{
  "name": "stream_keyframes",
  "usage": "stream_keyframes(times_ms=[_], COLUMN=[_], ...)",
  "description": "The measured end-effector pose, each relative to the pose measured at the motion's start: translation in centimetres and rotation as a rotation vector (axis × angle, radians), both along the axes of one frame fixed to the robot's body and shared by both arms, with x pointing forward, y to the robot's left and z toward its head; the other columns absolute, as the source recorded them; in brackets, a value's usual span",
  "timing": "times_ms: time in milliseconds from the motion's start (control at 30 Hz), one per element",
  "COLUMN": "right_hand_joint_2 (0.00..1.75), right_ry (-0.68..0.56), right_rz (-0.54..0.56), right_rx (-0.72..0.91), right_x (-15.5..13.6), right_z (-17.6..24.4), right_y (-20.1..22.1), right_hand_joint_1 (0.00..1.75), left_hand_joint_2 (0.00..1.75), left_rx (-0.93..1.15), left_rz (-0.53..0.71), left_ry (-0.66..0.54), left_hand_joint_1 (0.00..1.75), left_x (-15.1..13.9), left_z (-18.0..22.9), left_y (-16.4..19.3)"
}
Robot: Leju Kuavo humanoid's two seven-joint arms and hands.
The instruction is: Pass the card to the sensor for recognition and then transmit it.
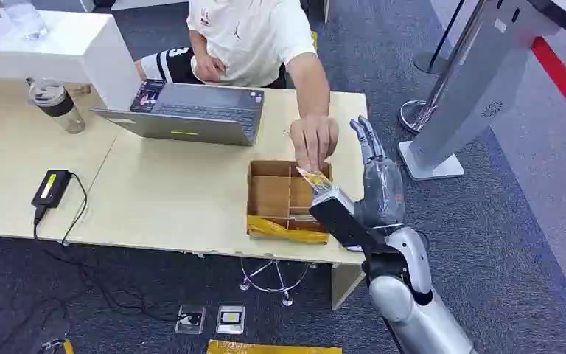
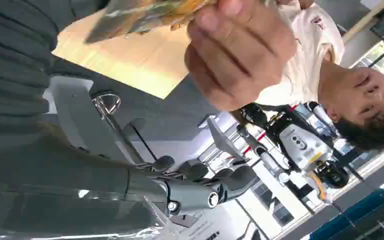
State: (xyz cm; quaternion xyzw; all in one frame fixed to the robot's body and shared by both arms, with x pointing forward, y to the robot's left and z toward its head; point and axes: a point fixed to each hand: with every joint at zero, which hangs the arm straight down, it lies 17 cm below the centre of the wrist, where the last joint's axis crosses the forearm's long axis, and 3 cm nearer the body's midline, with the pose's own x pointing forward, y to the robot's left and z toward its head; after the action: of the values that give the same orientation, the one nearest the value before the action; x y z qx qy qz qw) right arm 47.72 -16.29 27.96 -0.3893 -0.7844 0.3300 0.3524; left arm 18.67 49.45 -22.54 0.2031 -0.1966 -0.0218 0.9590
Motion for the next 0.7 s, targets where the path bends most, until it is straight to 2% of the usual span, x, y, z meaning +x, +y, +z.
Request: stream_keyframes(times_ms=[33, 67, 133, 700], right_hand_joint_2=[1.75, 1.75, 1.75, 1.75], right_ry=[0.004, 0.009, 0.015, 0.005], right_rz=[0.001, 0.004, 0.009, 0.027], right_rx=[-0.003, -0.006, -0.011, -0.021], right_x=[0.1, 0.1, 0.2, 0.4], right_z=[-0.1, -0.2, -0.3, 0.2], right_y=[0.2, 0.3, 0.7, 1.8], right_hand_joint_1=[1.43, 1.68, 1.75, 1.75], left_hand_joint_2=[1.75, 1.75, 1.75, 1.75], left_rx=[0.000, 0.000, 0.000, -0.002], left_rz=[0.000, 0.000, 0.000, -0.007], left_ry=[0.000, 0.001, 0.000, 0.004], left_hand_joint_1=[0.00, 0.00, 0.00, 0.00], left_x=[0.0, 0.0, 0.0, -0.1], left_z=[0.0, 0.0, 0.0, -0.1], left_y=[0.0, 0.0, 0.0, -0.1])
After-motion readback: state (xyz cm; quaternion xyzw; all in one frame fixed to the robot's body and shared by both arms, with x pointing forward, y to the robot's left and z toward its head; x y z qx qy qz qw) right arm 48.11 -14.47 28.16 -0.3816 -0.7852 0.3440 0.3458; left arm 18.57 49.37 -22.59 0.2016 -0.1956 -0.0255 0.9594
